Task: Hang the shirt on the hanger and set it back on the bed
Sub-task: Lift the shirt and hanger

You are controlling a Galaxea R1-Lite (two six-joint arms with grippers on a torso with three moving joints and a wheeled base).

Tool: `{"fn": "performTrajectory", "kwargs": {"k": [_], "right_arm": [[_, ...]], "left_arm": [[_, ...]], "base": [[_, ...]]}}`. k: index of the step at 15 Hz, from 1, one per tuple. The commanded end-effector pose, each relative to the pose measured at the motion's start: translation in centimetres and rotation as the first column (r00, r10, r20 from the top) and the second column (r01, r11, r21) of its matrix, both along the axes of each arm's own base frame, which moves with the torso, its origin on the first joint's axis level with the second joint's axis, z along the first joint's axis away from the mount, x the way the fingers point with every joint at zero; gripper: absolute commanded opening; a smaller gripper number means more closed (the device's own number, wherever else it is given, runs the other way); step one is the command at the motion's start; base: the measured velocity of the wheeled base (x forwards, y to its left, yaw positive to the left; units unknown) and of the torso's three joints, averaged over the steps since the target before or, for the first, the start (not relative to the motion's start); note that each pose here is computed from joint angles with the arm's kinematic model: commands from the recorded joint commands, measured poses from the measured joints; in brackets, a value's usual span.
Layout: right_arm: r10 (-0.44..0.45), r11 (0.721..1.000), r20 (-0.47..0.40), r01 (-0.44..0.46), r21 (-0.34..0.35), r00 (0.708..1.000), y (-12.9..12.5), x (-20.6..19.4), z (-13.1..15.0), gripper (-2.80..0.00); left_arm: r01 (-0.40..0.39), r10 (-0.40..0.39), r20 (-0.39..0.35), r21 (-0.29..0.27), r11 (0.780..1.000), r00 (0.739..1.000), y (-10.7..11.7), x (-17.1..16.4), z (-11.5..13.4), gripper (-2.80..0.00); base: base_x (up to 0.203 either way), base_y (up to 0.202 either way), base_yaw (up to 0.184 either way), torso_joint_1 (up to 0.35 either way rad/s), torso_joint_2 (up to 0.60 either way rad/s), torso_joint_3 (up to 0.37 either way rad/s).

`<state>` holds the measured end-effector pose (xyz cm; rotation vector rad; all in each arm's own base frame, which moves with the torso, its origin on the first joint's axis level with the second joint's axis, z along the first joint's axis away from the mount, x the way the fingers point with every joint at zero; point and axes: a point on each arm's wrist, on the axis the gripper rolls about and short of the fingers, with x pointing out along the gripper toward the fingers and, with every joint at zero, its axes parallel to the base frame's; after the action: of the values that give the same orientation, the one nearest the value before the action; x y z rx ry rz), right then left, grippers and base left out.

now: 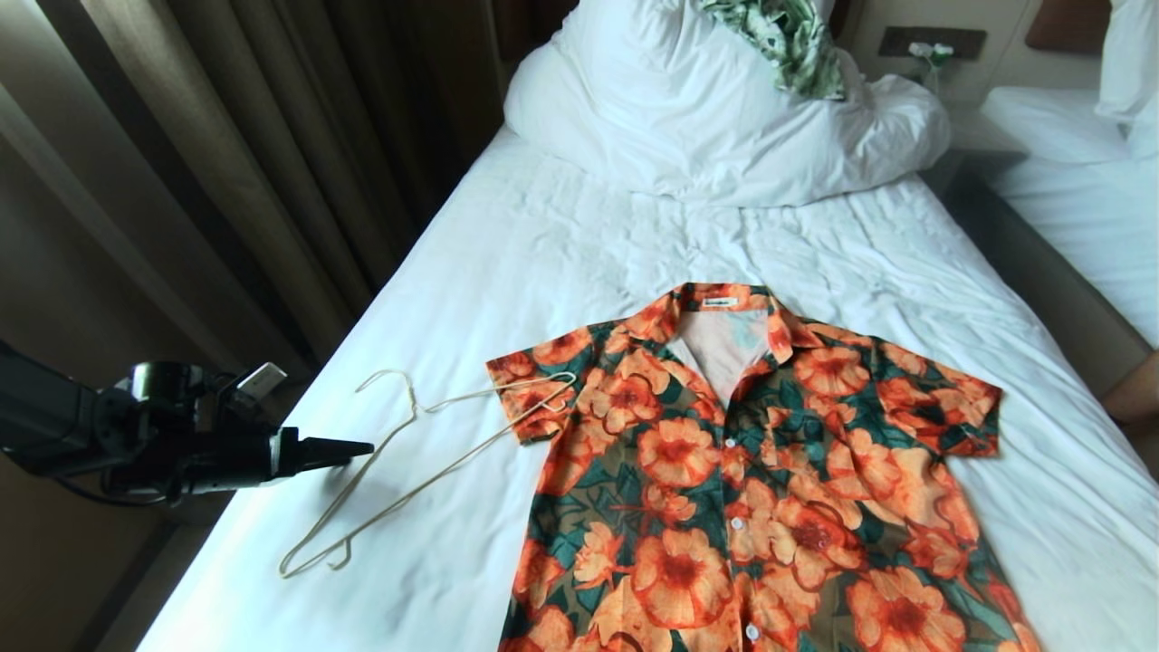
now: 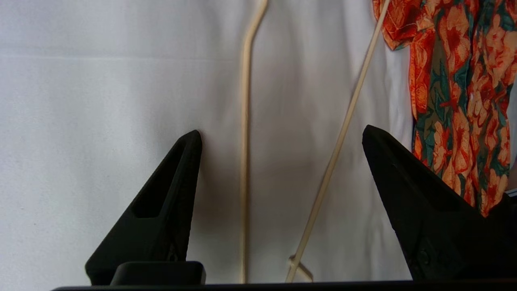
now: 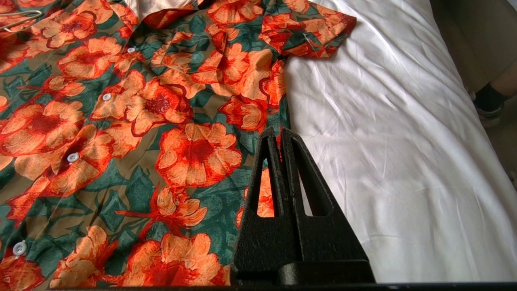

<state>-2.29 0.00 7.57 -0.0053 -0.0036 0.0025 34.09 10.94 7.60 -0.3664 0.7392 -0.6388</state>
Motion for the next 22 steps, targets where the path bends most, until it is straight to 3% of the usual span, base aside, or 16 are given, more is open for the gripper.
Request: {"fn": "performTrajectory", "kwargs": {"k": [1,4,8,11,20,22], "right_arm": [[0.001,1.000,0.002,-0.001,-0.001,1.000,0.0,0.0,0.0,-2.80],[0.001,1.000,0.002,-0.001,-0.001,1.000,0.0,0.0,0.0,-2.80],[0.001,1.000,0.002,-0.001,-0.001,1.000,0.0,0.0,0.0,-2.80],[0.001,1.000,0.003,-0.001,-0.001,1.000,0.0,0.0,0.0,-2.80],[0.001,1.000,0.003,-0.001,-0.001,1.000,0.0,0.0,0.0,-2.80],[0.001,1.000,0.003,-0.001,-0.001,1.000,0.0,0.0,0.0,-2.80]], "left_arm": [[-0.005,0.004,-0.033,-0.017,1.000,0.999,0.5,0.5,-1.5,0.00],[0.026,-0.028,-0.049,-0.042,0.999,0.998,-0.3,0.8,-2.2,0.00],[0.094,-0.098,-0.085,-0.053,0.994,0.992,-3.1,0.8,-1.7,0.00],[0.118,-0.119,-0.110,-0.018,0.993,0.987,-4.5,1.2,-2.0,0.00],[0.174,-0.174,-0.105,-0.015,0.985,0.979,-6.6,1.6,-1.6,0.00],[0.171,-0.172,-0.102,-0.016,0.985,0.980,-6.5,1.6,-1.5,-2.80]], "base": [[0.000,0.000,0.000,0.000,0.00,0.000],[0.000,0.000,0.000,0.000,0.00,0.000],[0.000,0.000,0.000,0.000,0.00,0.000],[0.000,0.000,0.000,0.000,0.00,0.000],[0.000,0.000,0.000,0.000,0.00,0.000],[0.000,0.000,0.000,0.000,0.00,0.000]]}}
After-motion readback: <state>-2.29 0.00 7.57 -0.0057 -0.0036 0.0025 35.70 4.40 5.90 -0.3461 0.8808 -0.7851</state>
